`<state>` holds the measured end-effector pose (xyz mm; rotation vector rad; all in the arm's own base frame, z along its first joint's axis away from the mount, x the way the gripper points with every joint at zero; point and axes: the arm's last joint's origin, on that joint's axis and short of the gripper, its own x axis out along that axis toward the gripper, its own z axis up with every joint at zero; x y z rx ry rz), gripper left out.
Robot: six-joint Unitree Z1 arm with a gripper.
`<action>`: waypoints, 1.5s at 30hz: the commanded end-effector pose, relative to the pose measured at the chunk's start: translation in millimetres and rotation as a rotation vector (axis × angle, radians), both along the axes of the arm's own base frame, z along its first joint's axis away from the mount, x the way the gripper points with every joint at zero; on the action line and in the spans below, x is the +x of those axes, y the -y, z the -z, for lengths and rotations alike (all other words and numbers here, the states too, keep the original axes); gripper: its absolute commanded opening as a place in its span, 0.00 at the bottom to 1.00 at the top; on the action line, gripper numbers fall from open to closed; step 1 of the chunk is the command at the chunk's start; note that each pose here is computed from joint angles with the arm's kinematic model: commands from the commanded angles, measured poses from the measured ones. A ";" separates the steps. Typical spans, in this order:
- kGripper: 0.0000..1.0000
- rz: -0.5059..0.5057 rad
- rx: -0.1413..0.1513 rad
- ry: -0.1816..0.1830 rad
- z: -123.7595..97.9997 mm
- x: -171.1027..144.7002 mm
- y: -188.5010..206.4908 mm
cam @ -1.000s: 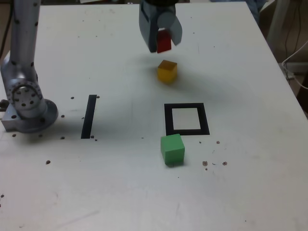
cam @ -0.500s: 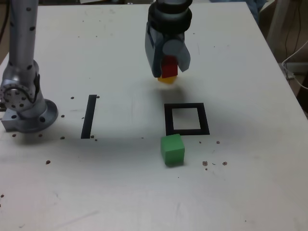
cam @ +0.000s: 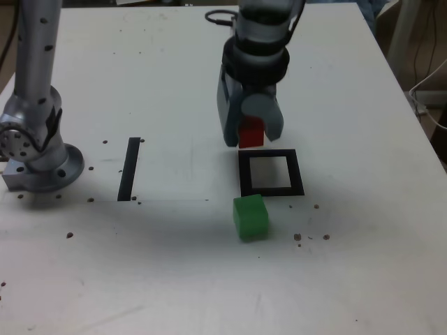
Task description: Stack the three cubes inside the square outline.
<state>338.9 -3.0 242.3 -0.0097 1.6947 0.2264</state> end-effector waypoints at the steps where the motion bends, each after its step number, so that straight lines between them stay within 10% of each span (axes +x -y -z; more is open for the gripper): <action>1: 0.17 0.008 -0.013 0.001 6.5 7.2 6.0; 23: 0.25 0.032 -0.082 -0.018 27.8 21.9 18.9; 45: 0.96 0.067 -0.084 -0.020 33.2 24.0 18.9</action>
